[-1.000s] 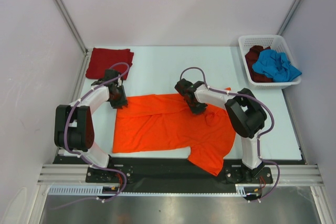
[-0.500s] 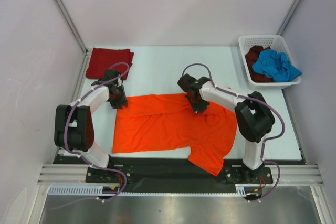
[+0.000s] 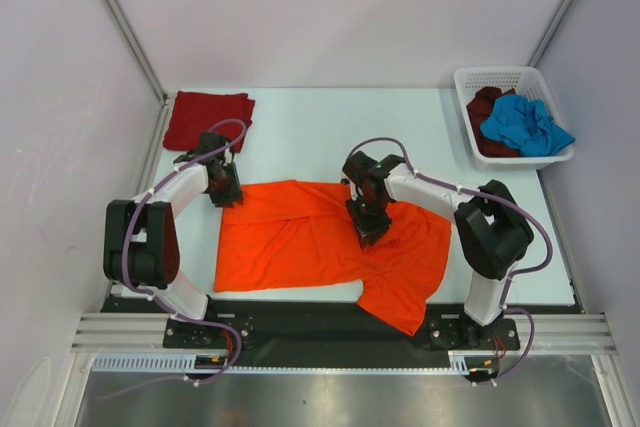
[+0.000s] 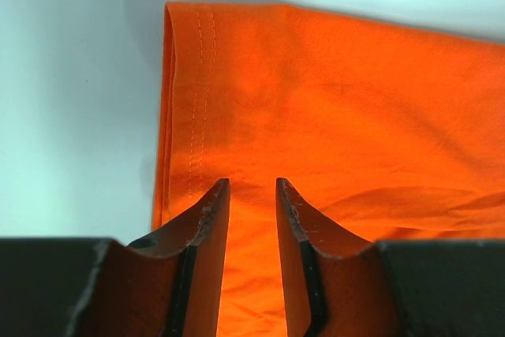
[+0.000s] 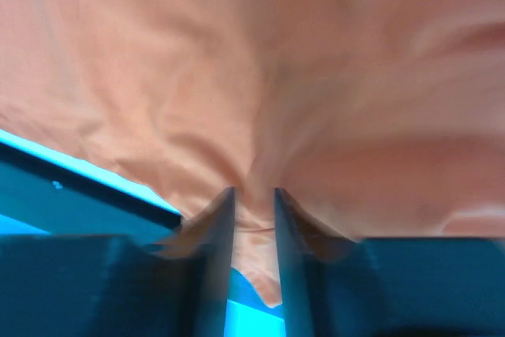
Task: Fold and stack the t-shirts
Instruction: Fold the tshirt
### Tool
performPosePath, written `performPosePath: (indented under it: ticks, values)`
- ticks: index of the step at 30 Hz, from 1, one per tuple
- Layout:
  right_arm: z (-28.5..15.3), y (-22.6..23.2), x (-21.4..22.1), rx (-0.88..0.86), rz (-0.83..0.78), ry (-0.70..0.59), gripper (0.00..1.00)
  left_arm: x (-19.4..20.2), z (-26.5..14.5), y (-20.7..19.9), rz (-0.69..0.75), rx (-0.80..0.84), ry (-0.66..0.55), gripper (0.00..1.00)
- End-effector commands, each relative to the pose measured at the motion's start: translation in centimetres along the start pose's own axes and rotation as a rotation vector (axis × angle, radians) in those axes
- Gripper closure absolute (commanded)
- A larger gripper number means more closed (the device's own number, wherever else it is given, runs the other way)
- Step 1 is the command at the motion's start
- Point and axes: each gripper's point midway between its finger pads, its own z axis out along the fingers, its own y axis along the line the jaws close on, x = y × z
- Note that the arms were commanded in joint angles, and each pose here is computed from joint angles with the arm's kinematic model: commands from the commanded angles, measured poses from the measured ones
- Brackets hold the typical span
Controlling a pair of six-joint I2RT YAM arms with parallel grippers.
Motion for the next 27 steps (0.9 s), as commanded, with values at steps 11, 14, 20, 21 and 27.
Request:
performPosePath:
  ticks: [11, 14, 20, 21, 27]
  values:
    - [-8.2, -5.5, -5.6, -0.051, 0.310, -0.307, 0.47, -0.9, -0.9, -0.6, 0.024, 0.025, -0.041, 0.64]
    - [-9.2, -10.3, -7.3, -0.004, 0.451, -0.386, 0.51, -0.9, -0.8, -0.7, 0.024, 0.031, -0.039, 0.64]
    - [-7.9, -17.7, -11.9, 0.135, 0.517, -0.483, 0.48, -0.7, -0.7, -1.1, 0.017, 0.054, -0.038, 0.65]
    - [-7.5, -18.4, -12.3, 0.163, 0.516, -0.480, 0.46, -0.7, -0.7, -1.1, 0.016, 0.054, -0.038, 0.65]
    - [-4.0, -21.1, -15.2, 0.185, 0.520, -0.447, 0.41, -1.0, -0.8, -1.1, 0.022, 0.055, -0.044, 0.64]
